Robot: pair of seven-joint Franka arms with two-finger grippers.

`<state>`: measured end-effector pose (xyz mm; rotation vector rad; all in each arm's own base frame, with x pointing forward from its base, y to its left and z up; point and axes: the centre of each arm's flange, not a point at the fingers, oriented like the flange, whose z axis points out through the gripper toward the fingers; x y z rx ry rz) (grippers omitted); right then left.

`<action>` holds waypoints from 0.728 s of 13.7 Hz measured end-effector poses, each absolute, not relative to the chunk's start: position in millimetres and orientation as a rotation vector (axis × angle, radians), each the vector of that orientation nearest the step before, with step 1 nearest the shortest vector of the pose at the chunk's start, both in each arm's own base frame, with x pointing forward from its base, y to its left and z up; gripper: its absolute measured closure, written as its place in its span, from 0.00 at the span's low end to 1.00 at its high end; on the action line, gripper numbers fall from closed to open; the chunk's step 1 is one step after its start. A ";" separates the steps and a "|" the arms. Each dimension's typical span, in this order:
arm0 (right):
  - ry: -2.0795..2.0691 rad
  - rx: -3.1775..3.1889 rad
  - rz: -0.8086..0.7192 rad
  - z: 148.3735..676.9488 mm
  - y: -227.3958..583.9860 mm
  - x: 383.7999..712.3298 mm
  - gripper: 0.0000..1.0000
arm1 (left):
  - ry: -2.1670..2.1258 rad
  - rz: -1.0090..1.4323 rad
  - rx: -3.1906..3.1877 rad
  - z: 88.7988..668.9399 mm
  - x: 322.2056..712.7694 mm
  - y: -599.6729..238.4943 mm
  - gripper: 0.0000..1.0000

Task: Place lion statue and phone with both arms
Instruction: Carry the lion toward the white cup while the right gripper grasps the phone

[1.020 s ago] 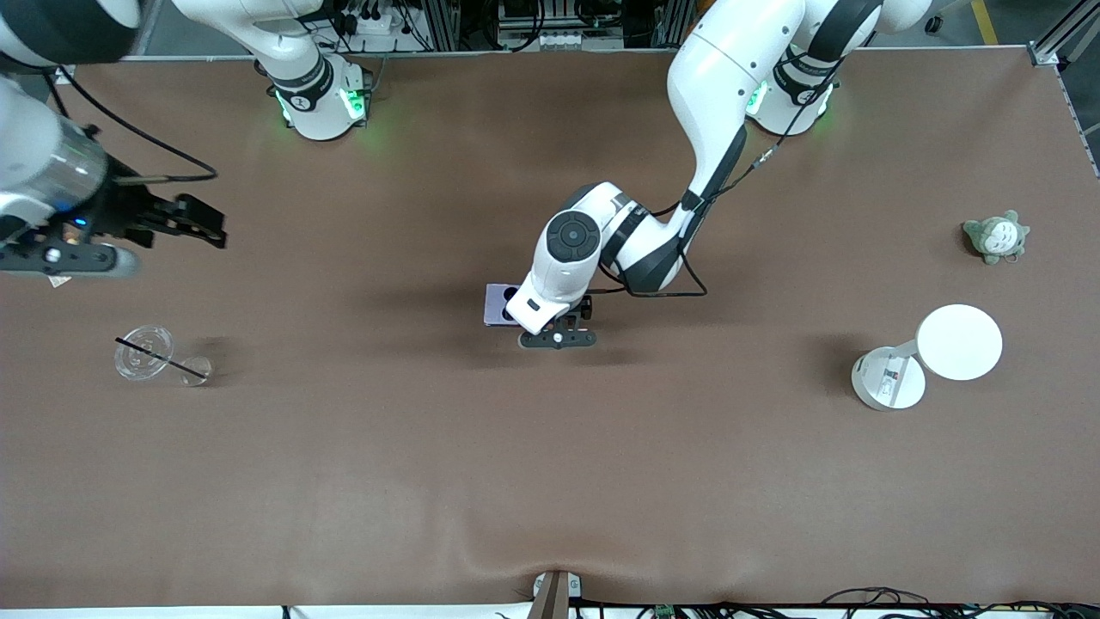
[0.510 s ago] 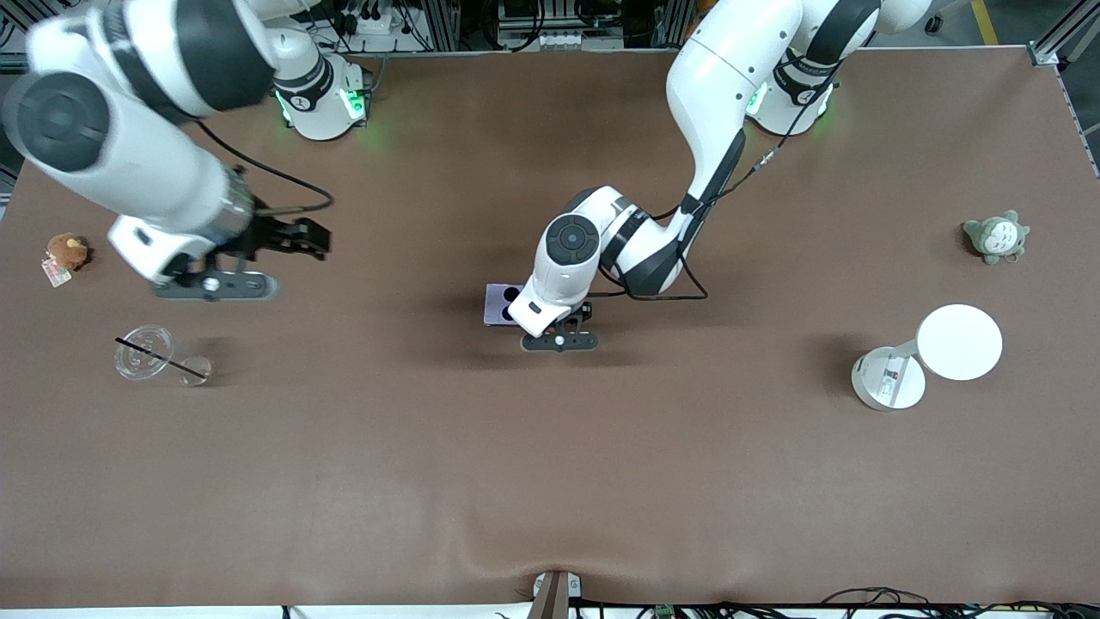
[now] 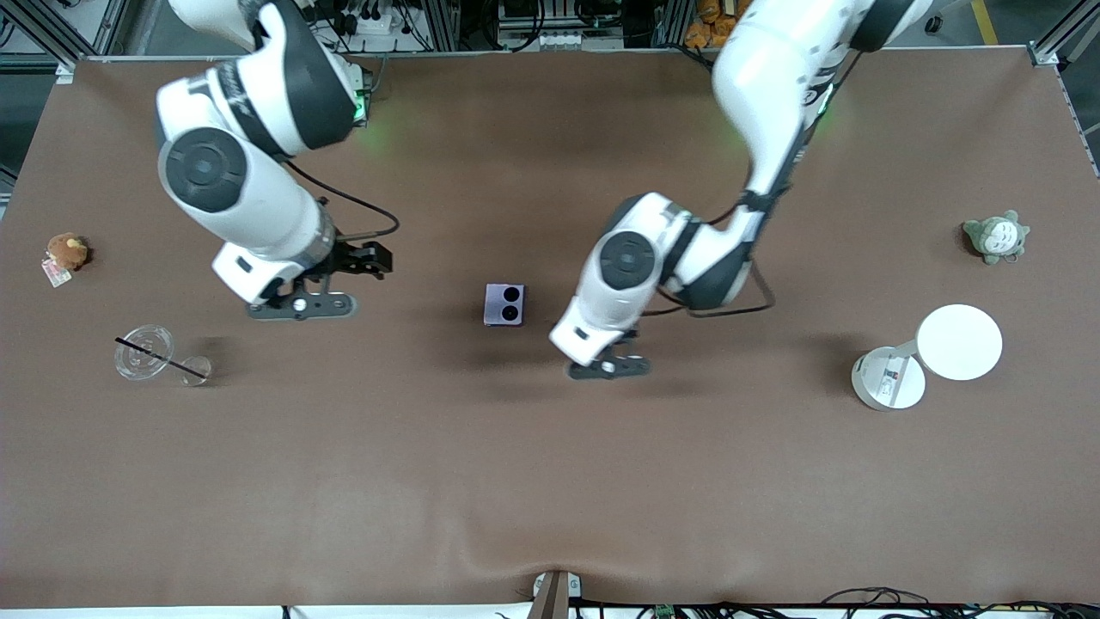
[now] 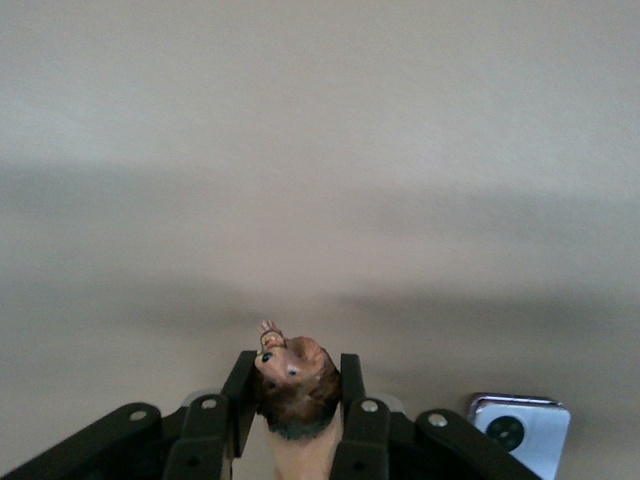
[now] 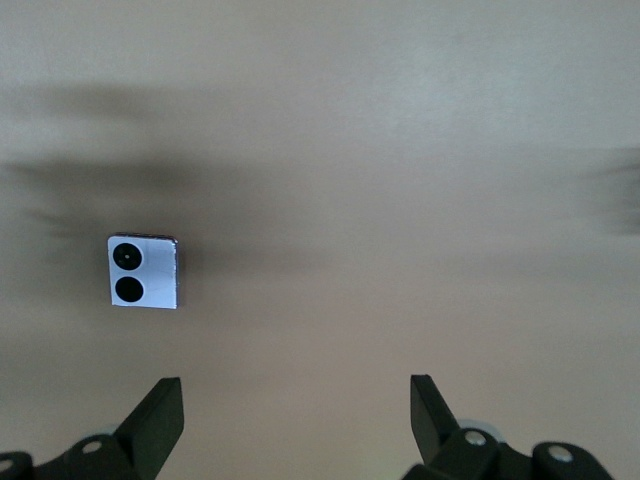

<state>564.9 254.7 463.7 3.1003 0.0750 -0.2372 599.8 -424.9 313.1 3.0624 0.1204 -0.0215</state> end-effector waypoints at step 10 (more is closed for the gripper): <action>0.102 3.143 -0.084 287.1 387.6 531.4 0.00 | -0.009 -0.016 3.134 296.4 663.7 -193.4 0.63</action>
